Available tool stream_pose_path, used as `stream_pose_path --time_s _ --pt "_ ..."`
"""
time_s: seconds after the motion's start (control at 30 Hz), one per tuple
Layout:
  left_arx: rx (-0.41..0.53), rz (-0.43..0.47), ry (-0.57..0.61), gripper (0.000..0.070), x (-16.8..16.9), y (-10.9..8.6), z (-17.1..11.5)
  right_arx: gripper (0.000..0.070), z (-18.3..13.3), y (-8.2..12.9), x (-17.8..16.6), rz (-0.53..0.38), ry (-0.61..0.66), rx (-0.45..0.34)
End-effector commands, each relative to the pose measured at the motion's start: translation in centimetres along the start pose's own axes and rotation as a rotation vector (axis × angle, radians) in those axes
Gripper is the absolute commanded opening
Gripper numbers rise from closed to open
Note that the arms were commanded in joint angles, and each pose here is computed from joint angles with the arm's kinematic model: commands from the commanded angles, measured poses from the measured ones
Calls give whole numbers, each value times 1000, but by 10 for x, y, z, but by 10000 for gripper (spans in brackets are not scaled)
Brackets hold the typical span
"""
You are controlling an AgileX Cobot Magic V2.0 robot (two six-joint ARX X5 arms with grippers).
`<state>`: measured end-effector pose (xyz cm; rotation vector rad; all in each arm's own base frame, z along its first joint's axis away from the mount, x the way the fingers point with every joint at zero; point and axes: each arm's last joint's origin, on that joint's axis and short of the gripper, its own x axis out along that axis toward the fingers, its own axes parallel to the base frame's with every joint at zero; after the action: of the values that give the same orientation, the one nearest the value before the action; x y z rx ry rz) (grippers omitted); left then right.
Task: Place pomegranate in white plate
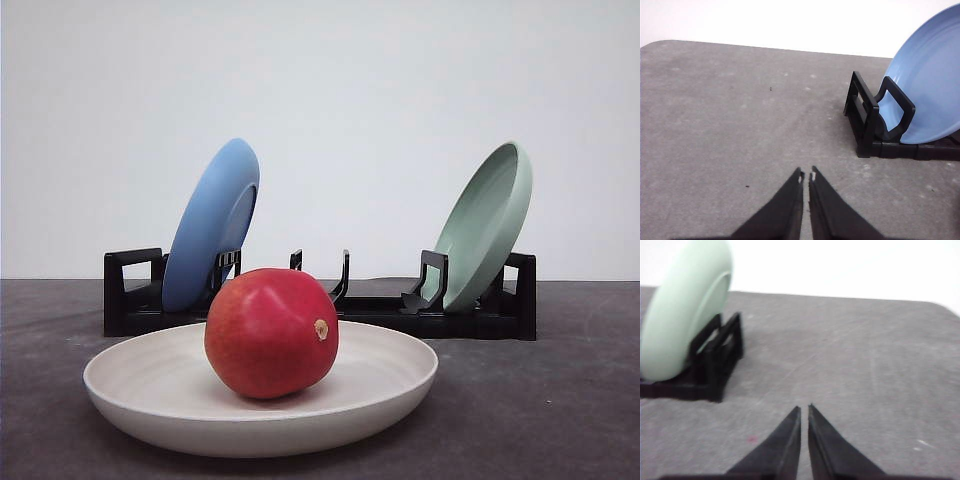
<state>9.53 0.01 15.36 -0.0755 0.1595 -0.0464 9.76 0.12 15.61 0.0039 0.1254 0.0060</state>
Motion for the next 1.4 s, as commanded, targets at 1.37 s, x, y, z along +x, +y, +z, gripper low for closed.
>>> stream_pose_path --time_s 1.37 --pt "3 6 -4 0 1 0 -2 21 1 -1 -1 -22 -35 18"
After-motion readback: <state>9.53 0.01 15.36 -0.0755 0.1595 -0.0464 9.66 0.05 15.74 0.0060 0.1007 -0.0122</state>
